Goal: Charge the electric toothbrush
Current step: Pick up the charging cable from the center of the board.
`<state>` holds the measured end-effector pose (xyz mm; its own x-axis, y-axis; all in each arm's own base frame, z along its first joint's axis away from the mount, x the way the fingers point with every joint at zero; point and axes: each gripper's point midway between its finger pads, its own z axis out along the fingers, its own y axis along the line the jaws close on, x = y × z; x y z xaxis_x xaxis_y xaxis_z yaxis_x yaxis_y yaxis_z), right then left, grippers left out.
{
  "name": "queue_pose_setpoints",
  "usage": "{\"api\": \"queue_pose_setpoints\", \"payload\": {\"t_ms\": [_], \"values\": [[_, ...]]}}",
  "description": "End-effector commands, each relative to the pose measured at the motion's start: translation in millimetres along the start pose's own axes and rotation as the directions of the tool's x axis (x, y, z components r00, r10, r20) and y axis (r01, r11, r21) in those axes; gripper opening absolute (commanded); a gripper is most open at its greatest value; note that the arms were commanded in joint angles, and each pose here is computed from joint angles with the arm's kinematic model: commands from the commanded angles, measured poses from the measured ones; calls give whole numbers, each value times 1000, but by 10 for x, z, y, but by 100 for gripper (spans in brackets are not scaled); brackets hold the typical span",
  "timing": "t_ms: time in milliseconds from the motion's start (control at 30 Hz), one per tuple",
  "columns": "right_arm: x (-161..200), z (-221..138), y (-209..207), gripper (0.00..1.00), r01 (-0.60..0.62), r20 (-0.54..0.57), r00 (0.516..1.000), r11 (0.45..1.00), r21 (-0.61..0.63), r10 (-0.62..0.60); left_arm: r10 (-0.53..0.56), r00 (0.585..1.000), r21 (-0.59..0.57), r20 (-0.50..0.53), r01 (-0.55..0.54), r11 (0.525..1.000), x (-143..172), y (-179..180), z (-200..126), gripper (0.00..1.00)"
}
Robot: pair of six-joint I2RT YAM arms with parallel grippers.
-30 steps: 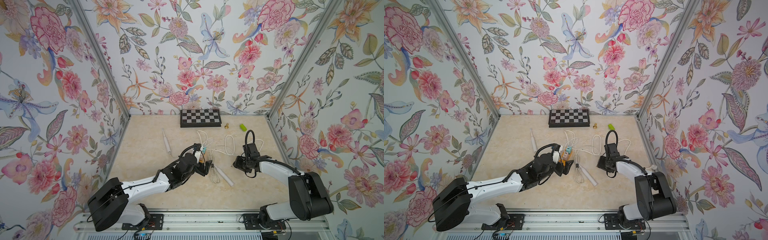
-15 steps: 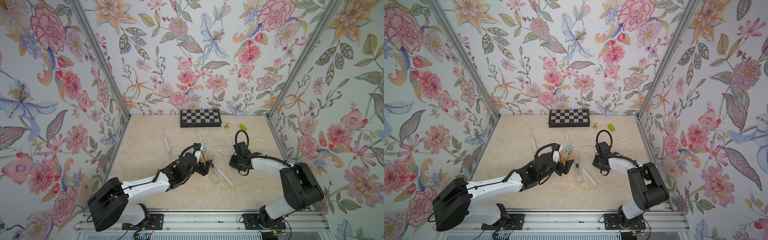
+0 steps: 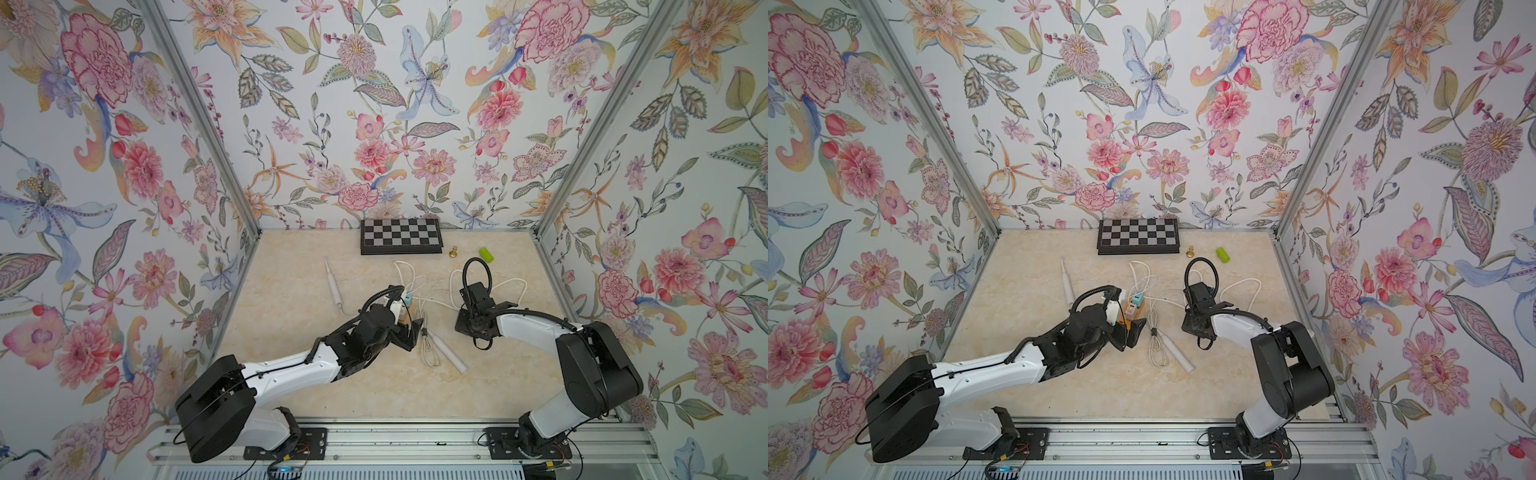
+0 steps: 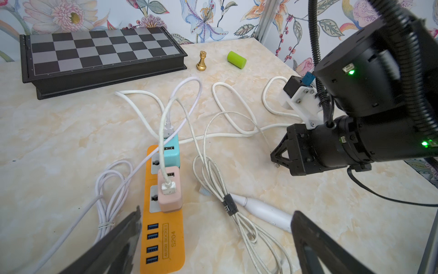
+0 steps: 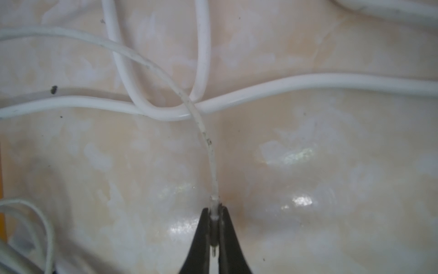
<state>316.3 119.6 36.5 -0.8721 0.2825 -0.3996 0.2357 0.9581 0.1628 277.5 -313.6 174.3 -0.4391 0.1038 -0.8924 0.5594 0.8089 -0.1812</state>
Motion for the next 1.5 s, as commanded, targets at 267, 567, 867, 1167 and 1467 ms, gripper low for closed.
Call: {"api": "queue_pose_setpoints", "payload": {"t_ms": [267, 567, 867, 1167, 1467], "values": [[-276, -1511, 371, 0, 323, 216, 939, 900, -293, -266, 428, 862, -72, 271, -426, 902, -890, -190, -282, 98], [-38, -2439, 807, 0, 448, 204, 886, 661, -602, -415, 642, 647, -118, 412, -660, 742, -1216, -495, -235, 91], [12, -2737, 949, 0, 428, 200, 885, 568, -703, -420, 723, 512, -147, 464, -760, 633, -1316, -714, -72, 85], [-27, -2800, 985, 0, 407, 192, 894, 556, -725, -404, 716, 479, -118, 508, -784, 609, -1295, -858, 60, 63], [-71, -2782, 953, 0, 382, 177, 907, 569, -728, -382, 705, 476, -62, 526, -805, 590, -1265, -961, 78, 25]]}}
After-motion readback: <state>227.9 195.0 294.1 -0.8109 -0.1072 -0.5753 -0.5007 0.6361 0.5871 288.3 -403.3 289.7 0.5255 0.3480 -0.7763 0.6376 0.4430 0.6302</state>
